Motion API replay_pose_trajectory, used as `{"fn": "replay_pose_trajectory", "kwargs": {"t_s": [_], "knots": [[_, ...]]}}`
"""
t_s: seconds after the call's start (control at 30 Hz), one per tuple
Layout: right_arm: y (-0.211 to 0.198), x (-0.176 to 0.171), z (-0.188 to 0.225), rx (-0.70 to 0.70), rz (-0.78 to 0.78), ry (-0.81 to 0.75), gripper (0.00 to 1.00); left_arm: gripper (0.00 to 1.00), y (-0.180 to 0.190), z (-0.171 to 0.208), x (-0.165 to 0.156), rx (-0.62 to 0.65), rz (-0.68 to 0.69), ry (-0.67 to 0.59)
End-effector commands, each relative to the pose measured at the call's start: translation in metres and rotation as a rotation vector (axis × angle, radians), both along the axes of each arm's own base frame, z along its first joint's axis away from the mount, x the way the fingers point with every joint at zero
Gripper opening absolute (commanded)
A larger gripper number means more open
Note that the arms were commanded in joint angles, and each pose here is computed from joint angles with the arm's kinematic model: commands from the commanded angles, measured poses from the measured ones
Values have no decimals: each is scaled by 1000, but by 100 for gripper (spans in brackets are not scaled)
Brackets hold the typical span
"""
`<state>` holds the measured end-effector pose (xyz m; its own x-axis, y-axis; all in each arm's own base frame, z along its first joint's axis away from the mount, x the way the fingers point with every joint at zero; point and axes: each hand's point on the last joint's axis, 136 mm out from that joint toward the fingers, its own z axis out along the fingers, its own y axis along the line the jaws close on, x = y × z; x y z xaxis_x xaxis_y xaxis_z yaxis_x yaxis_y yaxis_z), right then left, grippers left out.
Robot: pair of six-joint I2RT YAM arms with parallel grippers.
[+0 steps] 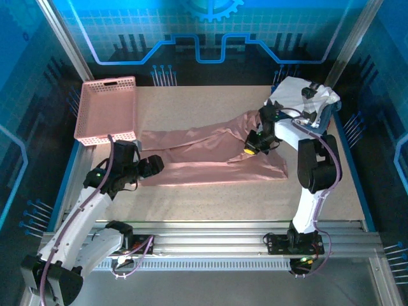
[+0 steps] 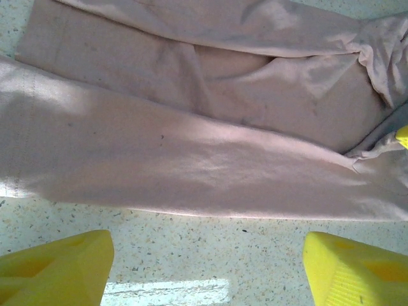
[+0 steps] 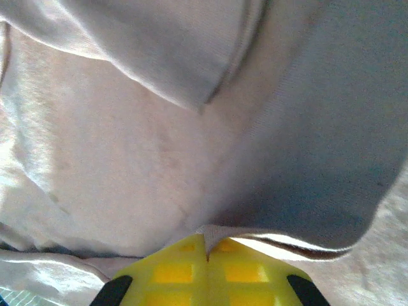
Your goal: Fold and stack the t-shirts
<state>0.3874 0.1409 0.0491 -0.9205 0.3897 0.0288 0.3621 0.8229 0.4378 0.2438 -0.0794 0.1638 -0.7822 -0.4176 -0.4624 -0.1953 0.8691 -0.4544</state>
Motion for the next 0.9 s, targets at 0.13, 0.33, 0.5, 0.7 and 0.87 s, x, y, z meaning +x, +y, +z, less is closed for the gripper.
{"fn": "replay_pose_trajectory", "kwargs": {"t_s": [0.13, 0.33, 0.5, 0.7, 0.87], "knots": [[23, 12, -1, -11, 73, 16, 1, 79, -4, -9, -8, -21, -12, 14], [41, 22, -3, -11, 120, 11, 2, 79, -2, -15, -13, -19, -7, 27], [55, 29, -5, -7, 151, 4, 3, 78, -1, -21, -17, -16, 1, 41], [70, 33, -11, -2, 197, 11, 10, 78, 2, -28, -23, -11, 9, 59], [76, 37, -9, 25, 203, -6, 31, 78, 6, -33, -26, 5, 24, 71]]}}
